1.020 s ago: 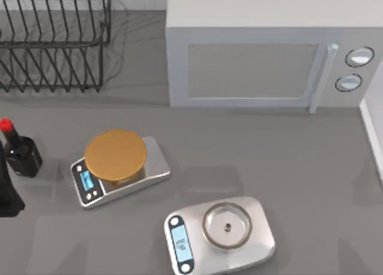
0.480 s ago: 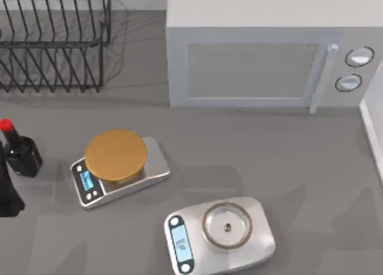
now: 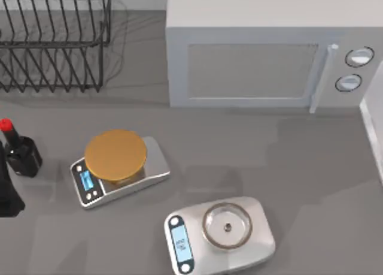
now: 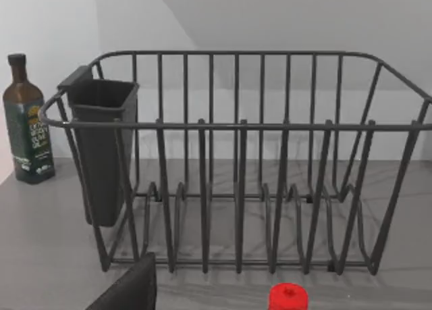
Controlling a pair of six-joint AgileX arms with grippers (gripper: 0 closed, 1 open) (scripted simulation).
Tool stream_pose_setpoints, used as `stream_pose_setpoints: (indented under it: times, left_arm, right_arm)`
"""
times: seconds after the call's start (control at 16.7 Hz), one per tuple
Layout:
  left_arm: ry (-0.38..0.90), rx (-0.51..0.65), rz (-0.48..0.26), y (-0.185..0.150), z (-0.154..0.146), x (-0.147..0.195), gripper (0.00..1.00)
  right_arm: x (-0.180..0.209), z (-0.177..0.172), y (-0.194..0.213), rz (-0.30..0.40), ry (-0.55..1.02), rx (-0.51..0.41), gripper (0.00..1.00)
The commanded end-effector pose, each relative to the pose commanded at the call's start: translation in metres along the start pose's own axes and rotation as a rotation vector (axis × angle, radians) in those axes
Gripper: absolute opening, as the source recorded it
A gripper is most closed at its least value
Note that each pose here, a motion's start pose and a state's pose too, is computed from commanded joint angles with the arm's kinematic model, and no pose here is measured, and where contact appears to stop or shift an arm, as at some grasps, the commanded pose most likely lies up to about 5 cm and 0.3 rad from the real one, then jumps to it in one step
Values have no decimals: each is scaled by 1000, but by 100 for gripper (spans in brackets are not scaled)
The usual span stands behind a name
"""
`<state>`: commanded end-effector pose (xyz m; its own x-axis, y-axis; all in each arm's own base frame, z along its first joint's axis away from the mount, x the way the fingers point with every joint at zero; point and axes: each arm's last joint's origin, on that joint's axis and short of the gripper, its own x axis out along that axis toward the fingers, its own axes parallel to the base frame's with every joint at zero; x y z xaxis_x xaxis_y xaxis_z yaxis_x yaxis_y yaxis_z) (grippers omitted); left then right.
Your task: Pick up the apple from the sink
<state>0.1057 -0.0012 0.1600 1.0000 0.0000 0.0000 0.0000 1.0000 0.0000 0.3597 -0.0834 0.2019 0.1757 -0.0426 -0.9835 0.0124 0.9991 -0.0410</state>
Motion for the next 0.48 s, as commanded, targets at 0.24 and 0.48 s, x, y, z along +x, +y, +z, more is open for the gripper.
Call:
stream_pose_setpoints:
  times: [0.24, 0.48]
  left_arm:
    - [0, 0, 0, 0, 0, 0, 100]
    - [0, 0, 0, 0, 0, 0, 100]
  right_arm:
    - [40, 22, -15, 34, 148, 1, 100]
    - [49, 25, -18, 41, 177, 1, 100]
